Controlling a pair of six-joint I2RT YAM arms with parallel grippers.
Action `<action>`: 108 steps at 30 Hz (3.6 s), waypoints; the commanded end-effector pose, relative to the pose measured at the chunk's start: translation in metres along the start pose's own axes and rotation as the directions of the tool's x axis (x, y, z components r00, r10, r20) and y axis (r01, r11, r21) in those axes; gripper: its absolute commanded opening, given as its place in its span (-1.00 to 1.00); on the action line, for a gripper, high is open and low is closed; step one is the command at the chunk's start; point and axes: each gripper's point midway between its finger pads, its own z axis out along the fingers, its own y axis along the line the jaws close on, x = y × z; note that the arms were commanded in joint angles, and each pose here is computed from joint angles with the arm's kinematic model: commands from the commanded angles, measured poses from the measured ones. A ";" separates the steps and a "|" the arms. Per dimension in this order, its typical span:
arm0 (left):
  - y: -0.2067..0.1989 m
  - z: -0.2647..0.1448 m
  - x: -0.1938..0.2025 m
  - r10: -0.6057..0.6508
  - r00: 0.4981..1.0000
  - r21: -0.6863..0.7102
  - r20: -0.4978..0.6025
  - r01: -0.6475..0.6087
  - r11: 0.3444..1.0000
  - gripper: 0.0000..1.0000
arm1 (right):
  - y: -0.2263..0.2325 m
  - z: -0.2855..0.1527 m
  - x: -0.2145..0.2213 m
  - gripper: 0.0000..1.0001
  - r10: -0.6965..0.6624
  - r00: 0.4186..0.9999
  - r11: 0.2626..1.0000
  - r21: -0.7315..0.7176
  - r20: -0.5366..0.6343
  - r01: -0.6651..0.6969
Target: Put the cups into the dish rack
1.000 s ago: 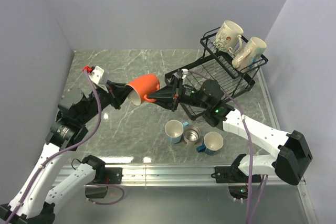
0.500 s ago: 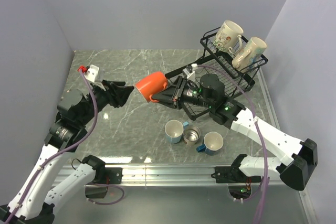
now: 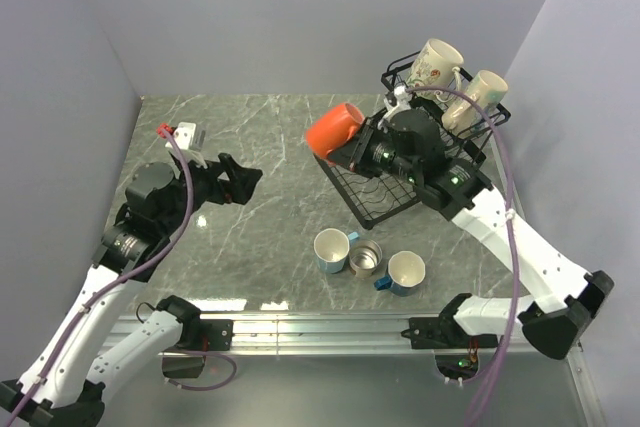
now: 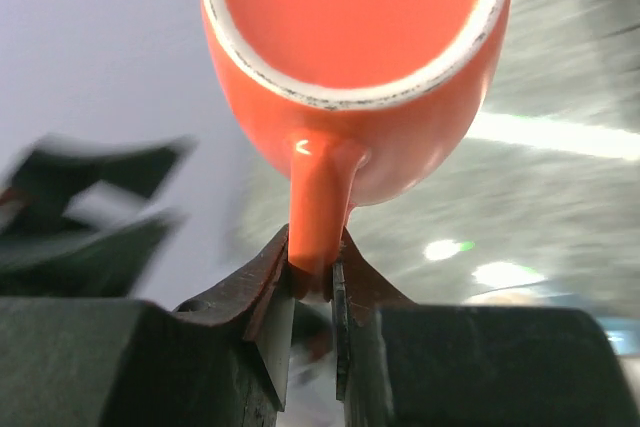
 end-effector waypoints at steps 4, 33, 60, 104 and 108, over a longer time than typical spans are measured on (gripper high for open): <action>0.010 -0.013 -0.006 -0.085 0.996 -0.099 0.008 0.085 0.991 0.99 | -0.072 0.032 -0.045 -1.00 -0.259 0.961 0.935 0.275 0.091 0.226; 0.040 -0.092 -0.024 -0.152 0.986 -0.334 0.072 0.167 0.928 0.99 | -0.226 0.194 -0.062 -1.00 -0.323 0.945 0.803 0.515 -0.050 0.301; 0.044 -0.110 -0.010 -0.177 0.982 -0.350 0.062 0.187 0.918 0.99 | -0.228 0.200 0.010 0.25 -0.243 0.947 0.825 0.469 -0.211 0.316; -0.061 0.076 0.262 -0.092 0.612 -0.077 -0.785 0.051 0.996 -0.16 | -0.152 -0.114 0.024 0.25 -0.199 0.978 0.871 0.470 0.067 0.144; -0.065 0.078 0.274 -0.124 0.582 -0.087 -0.803 0.091 0.992 -0.40 | -0.152 -0.116 0.024 0.25 -0.199 0.978 0.871 0.469 0.066 0.146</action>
